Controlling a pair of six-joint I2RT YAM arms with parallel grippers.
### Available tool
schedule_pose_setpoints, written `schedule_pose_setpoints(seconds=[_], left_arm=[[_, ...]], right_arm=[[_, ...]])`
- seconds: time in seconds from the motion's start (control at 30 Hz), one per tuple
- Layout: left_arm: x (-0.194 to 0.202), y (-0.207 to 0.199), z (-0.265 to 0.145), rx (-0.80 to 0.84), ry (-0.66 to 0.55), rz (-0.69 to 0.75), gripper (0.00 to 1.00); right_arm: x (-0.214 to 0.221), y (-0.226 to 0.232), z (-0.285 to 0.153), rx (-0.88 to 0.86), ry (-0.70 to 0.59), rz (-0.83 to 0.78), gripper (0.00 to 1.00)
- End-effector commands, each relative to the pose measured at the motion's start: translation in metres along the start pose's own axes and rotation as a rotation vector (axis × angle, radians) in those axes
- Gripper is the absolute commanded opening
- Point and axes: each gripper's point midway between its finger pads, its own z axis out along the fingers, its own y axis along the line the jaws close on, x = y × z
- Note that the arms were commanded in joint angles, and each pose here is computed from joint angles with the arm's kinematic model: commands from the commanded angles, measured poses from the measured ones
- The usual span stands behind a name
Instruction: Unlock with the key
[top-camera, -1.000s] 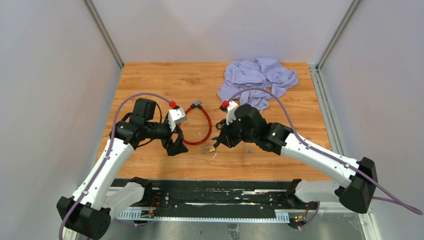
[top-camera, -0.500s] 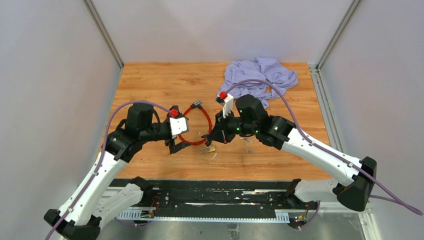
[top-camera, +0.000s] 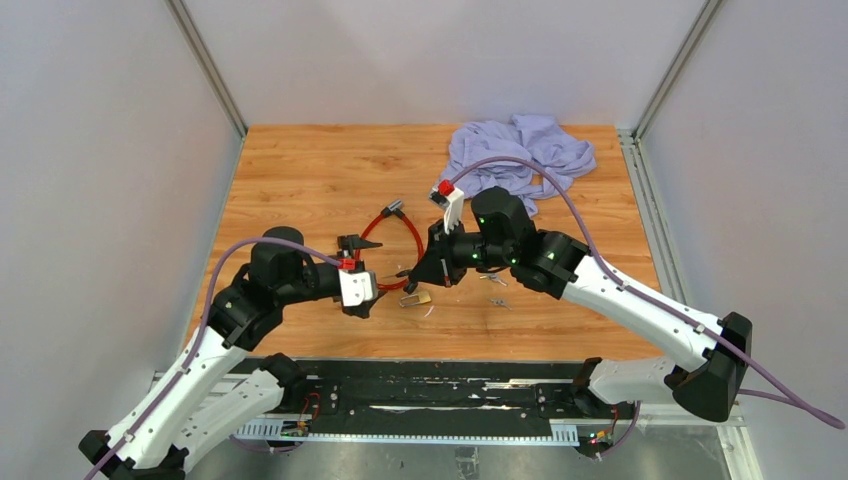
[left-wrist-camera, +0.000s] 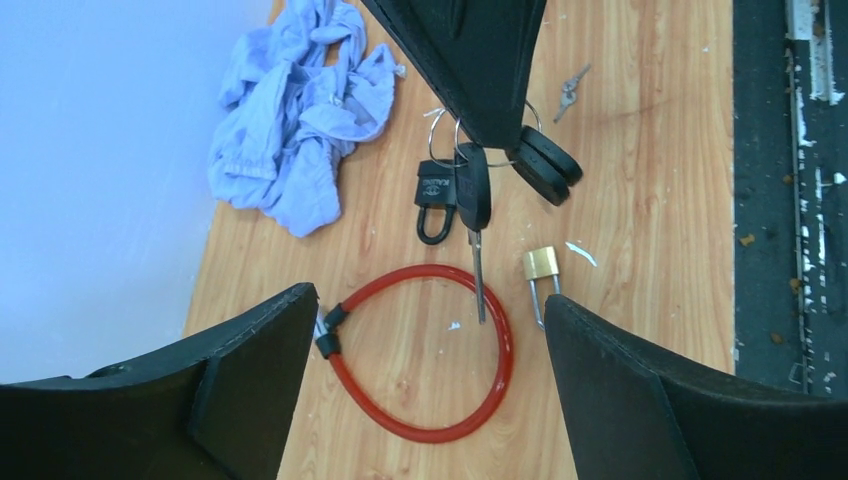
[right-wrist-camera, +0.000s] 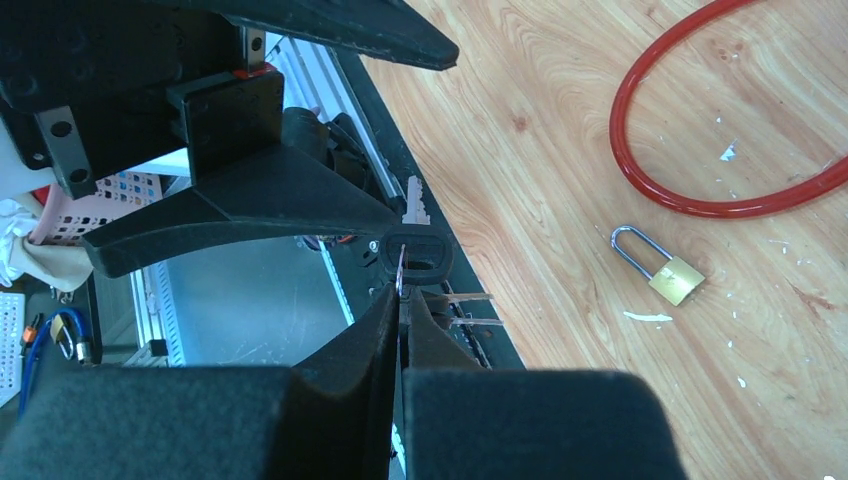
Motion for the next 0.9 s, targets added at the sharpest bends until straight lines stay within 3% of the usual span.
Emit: schedule_pose_setpoints(seconds=[0.0, 0.23, 0.4, 0.53, 0.73, 0.87], left_arm=[[-0.014, 0.018, 0.002, -0.086, -0.052, 0.064, 0.86], [-0.011, 0.009, 0.009, -0.051, -0.042, 0.061, 0.62], [-0.004, 0.005, 0.008, -0.043, -0.021, 0.108, 0.35], [0.0, 0.003, 0.006, -0.048, -0.009, 0.128, 0.32], [0.004, 0.007, 0.006, -0.075, 0.009, 0.138, 0.42], [0.0, 0.017, 0.005, -0.134, -0.004, 0.167, 0.38]], right_arm=[[-0.019, 0.024, -0.001, -0.075, -0.044, -0.009, 0.01], [-0.021, 0.023, 0.001, -0.075, -0.051, -0.001, 0.01], [-0.021, 0.023, 0.002, -0.073, -0.06, 0.004, 0.01], [-0.022, 0.023, 0.003, -0.078, -0.071, 0.015, 0.01], [-0.022, 0.025, 0.004, -0.092, -0.074, 0.025, 0.01], [-0.021, 0.025, 0.004, -0.093, -0.069, 0.032, 0.0]])
